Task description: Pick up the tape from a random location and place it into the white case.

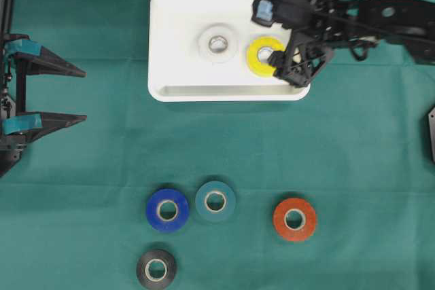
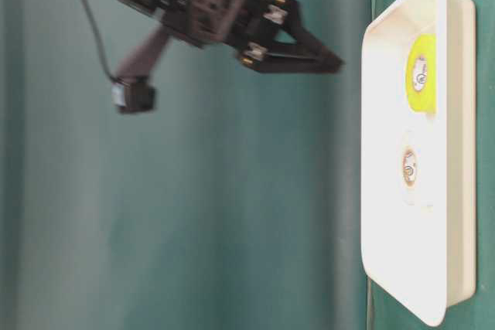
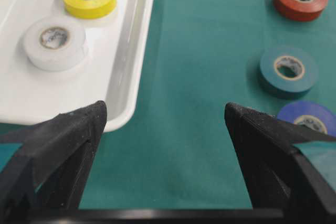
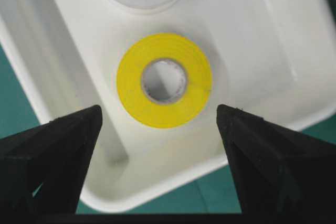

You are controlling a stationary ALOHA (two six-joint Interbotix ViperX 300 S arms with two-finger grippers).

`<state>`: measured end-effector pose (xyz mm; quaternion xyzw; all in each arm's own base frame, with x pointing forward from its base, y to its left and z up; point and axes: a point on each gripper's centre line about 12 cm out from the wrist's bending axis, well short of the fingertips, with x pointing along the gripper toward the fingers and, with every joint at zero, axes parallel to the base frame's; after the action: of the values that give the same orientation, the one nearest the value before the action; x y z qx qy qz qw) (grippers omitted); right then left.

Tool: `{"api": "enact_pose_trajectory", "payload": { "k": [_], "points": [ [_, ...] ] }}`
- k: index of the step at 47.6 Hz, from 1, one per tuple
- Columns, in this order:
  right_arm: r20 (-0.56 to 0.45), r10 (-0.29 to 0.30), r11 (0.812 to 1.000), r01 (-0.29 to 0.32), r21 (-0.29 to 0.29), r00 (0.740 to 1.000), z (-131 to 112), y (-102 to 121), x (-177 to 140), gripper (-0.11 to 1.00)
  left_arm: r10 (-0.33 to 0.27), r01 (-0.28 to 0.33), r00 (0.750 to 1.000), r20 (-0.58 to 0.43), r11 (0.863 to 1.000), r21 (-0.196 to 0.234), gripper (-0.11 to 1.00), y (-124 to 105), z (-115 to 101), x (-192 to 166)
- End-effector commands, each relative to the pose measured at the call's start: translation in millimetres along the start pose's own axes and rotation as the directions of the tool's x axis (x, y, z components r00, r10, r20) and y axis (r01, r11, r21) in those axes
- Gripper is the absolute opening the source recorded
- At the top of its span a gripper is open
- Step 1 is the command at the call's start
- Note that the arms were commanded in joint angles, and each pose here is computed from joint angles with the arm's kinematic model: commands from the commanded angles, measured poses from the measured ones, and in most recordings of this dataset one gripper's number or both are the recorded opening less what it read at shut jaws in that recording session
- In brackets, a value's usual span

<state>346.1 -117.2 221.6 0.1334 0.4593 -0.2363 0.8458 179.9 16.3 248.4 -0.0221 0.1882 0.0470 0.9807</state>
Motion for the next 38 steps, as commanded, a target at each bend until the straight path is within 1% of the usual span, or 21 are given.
{"api": "enact_pose_trajectory", "payload": {
  "k": [1, 9, 16, 23, 27, 34, 38],
  "points": [
    [0.067, 0.013, 1.000, -0.014, 0.011, 0.998, 12, -1, -23, 0.86, 0.001, -0.001, 1.000, 0.008, 1.000, -0.004, 0.96, 0, 4, 1],
    [0.078, 0.019, 1.000, -0.020, 0.010, 0.997, 12, 0, -23, 0.85, 0.001, -0.001, 1.000, 0.006, 1.000, -0.004, 0.96, 0, 4, 1],
    [0.093, 0.040, 0.999, -0.040, -0.001, 0.995, 12, 7, -24, 0.85, 0.001, -0.001, 1.000, 0.005, 1.000, -0.004, 0.96, 0, 4, 1],
    [0.114, 0.092, 0.995, -0.088, -0.041, 0.989, 11, 31, -29, 0.85, 0.001, -0.001, 1.000, 0.006, 1.000, -0.004, 0.96, 0, 4, 1],
    [0.117, 0.133, 0.989, -0.125, -0.073, 0.984, 6, 51, -33, 0.85, 0.001, -0.001, 1.000, 0.006, 1.000, -0.004, 0.96, 0, 4, 1],
    [0.118, 0.200, 0.975, -0.185, -0.126, 0.973, -3, 84, -41, 0.85, 0.001, -0.001, 1.000, 0.006, 1.000, -0.004, 0.96, 0, 4, 1],
    [0.113, 0.240, 0.962, -0.220, -0.163, 0.964, -11, 103, -45, 0.85, 0.001, -0.001, 1.000, 0.006, 1.000, -0.004, 0.96, 0, 4, 1]
  ]
}}
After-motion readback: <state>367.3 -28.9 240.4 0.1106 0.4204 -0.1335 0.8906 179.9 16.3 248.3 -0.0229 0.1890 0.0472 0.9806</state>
